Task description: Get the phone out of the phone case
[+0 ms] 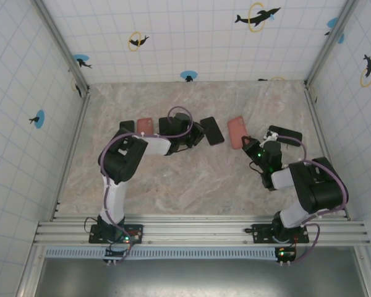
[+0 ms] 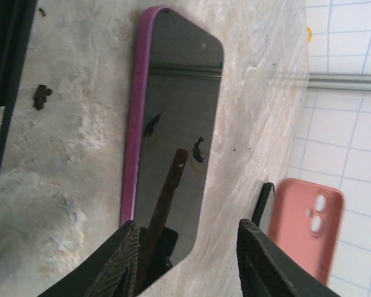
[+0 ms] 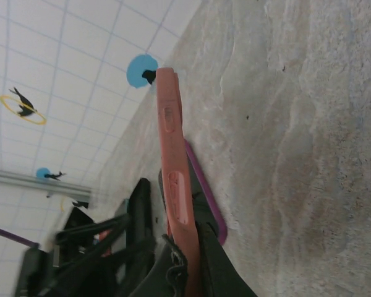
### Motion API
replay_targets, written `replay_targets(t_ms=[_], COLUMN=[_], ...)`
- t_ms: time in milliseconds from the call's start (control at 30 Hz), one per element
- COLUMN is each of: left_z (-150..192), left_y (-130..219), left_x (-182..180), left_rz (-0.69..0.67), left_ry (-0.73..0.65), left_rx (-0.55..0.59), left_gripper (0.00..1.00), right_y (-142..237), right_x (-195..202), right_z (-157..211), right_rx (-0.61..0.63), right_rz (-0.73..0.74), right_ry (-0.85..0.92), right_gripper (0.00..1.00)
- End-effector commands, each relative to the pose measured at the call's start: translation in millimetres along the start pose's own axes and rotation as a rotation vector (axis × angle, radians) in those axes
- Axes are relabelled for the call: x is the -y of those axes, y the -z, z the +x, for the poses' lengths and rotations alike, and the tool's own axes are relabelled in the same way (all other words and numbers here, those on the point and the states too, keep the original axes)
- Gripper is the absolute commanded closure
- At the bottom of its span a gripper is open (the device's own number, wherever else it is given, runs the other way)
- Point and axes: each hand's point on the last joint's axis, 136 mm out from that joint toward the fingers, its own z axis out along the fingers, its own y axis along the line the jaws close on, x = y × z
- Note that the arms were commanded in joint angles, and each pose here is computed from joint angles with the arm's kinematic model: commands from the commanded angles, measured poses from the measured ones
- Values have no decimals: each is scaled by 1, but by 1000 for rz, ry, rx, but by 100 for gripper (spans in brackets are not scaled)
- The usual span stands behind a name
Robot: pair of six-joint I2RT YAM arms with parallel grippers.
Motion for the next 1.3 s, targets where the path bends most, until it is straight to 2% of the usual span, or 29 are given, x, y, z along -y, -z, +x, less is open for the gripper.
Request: replay_targets(t_ms=[0, 267, 500, 800, 1267], left_z=[-11, -12, -11, -9, -8], left_y=[20, 54, 71, 76, 82], left_x=[26, 52, 52, 49, 56], left_rz=[-1, 11, 13, 10, 36], left_ry=[-87, -160, -168, -171, -171], left_rx=[40, 74, 74, 61, 54], left_gripper=[54, 49, 47, 46, 44], right_y=[-11, -35, -56, -66, -73], right_x=[-22, -19, -13, 7, 16], right_z=[-7, -11, -8, -1, 11], right_rx=[8, 52, 57, 39, -1], right_rz=[-106, -173, -158, -95, -96], right_ry=[88, 62, 71, 110, 106], right_gripper=[93, 93, 93, 93, 93])
